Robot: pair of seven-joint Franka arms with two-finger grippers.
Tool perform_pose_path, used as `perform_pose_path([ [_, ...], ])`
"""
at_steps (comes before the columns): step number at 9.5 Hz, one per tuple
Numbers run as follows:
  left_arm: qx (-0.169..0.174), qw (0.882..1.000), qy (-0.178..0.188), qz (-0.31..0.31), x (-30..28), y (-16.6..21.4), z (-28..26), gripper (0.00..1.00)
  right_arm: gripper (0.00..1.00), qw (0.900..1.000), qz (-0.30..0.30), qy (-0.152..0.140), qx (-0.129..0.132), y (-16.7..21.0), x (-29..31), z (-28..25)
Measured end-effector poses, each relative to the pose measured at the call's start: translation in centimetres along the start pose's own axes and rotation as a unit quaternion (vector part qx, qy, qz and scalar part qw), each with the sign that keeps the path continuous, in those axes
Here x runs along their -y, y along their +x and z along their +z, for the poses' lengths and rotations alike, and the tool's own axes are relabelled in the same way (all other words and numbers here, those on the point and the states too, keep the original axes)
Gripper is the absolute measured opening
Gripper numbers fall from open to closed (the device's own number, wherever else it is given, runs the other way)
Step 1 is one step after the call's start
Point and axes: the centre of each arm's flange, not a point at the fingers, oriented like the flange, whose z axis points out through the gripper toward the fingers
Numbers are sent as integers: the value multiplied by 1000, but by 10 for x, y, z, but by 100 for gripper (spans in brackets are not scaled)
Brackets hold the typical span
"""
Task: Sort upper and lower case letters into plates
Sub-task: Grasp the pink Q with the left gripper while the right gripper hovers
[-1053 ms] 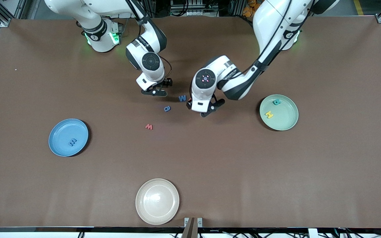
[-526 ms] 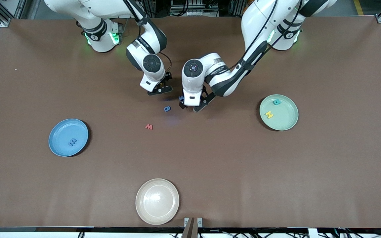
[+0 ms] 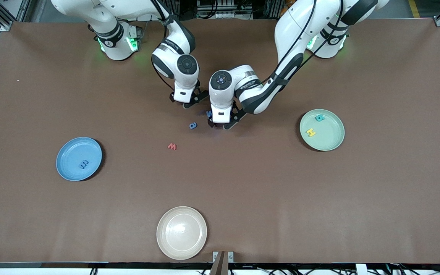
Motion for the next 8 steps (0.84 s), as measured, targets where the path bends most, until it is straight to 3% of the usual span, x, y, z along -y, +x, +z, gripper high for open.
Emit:
perform_pose_path([
  [2, 0, 1000, -3, -4, -1, 0, -1, 79, 100, 1000, -23, -12, -3, 2, 3, 2],
  [3, 1, 1000, -6, -11, -2, 0, -2, 69, 100, 999, -31, -16, -5, 2, 5, 1],
  [8, 2, 999, -7, -42, -3, -1, -3, 65, 100, 998, -59, -33, 4, -4, 25, 2],
])
